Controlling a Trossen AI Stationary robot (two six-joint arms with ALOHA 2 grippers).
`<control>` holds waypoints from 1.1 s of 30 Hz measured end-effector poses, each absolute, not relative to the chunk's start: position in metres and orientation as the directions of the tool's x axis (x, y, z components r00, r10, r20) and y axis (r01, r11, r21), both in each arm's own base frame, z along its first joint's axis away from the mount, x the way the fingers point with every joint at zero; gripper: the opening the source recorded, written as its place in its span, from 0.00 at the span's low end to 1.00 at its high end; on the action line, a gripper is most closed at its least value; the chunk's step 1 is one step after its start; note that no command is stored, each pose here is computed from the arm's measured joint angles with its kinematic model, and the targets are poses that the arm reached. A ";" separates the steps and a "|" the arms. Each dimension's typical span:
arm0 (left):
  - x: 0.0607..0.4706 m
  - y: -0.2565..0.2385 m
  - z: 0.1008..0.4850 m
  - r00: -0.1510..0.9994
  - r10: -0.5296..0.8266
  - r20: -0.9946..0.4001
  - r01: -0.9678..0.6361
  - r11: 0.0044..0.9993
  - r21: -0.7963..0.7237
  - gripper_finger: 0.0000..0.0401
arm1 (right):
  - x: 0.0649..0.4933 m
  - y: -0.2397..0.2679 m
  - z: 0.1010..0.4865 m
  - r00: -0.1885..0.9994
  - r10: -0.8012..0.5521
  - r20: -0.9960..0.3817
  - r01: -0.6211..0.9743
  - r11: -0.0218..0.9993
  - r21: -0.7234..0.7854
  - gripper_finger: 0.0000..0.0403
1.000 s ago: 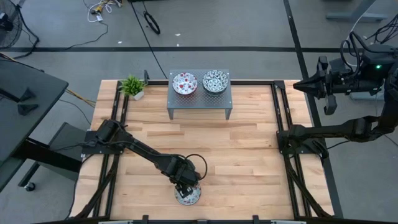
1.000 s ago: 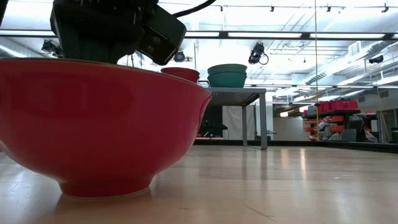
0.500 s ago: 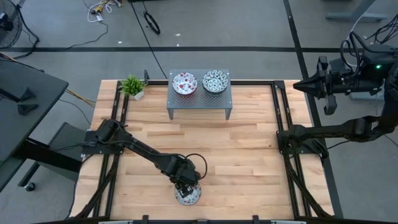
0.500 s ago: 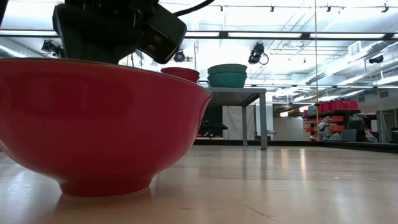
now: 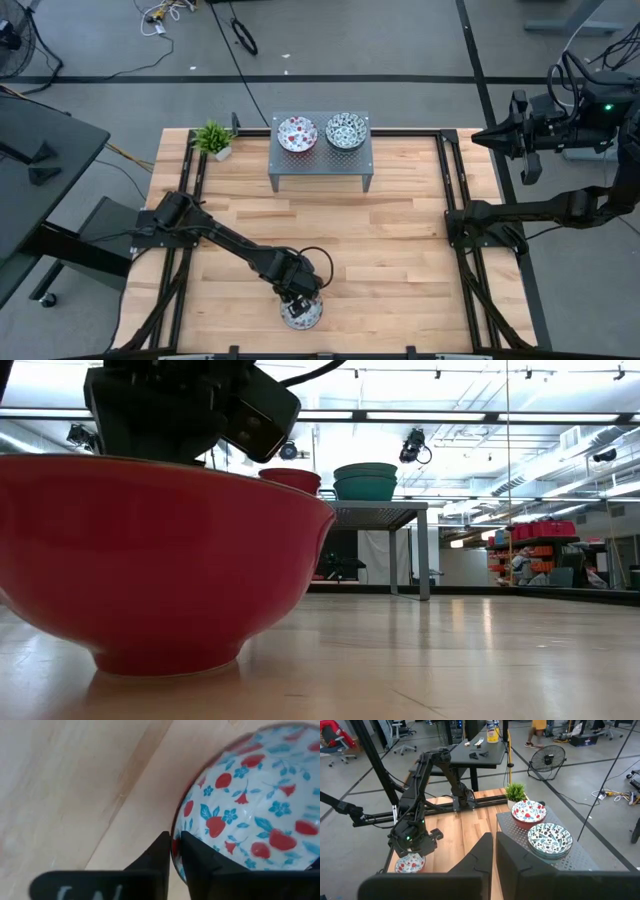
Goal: Pick & Place Mini bowls
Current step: Stack the red and white patterned bowl on top of the other red and white patterned bowls on the shelf
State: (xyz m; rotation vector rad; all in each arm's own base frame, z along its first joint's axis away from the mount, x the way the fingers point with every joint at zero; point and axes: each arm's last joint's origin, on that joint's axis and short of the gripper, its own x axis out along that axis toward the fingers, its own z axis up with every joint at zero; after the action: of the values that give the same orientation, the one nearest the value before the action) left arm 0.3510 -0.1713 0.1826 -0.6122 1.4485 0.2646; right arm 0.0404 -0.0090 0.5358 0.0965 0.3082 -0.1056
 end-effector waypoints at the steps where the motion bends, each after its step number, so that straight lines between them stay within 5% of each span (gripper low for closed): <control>1: 0.351 -0.171 0.183 0.128 -0.193 -0.973 -0.522 0.821 -0.231 0.10 | 0.040 -0.009 0.536 0.947 -0.089 -0.307 0.118 0.990 0.078 0.06; 6: 0.352 -0.172 0.186 0.133 -0.216 -0.967 -0.504 0.825 -0.254 0.03 | 0.040 -0.009 0.536 0.948 -0.089 -0.307 0.118 0.990 0.078 0.06; 20: 0.349 -0.172 0.198 0.151 -0.264 -0.953 -0.462 0.833 -0.304 0.02 | 0.040 -0.009 0.536 0.947 -0.089 -0.307 0.118 0.990 0.078 0.06; 33: 0.334 -0.161 0.255 0.326 -0.282 -0.902 -0.423 0.810 -0.406 0.02 | 0.040 -0.009 0.536 0.947 -0.089 -0.307 0.118 0.990 0.078 0.06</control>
State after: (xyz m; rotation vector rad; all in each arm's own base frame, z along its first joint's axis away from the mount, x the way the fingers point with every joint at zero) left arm 0.3342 -0.1612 0.2552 -0.6646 1.2623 0.1014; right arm 0.0404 -0.0090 0.5358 0.0964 0.3080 -0.1058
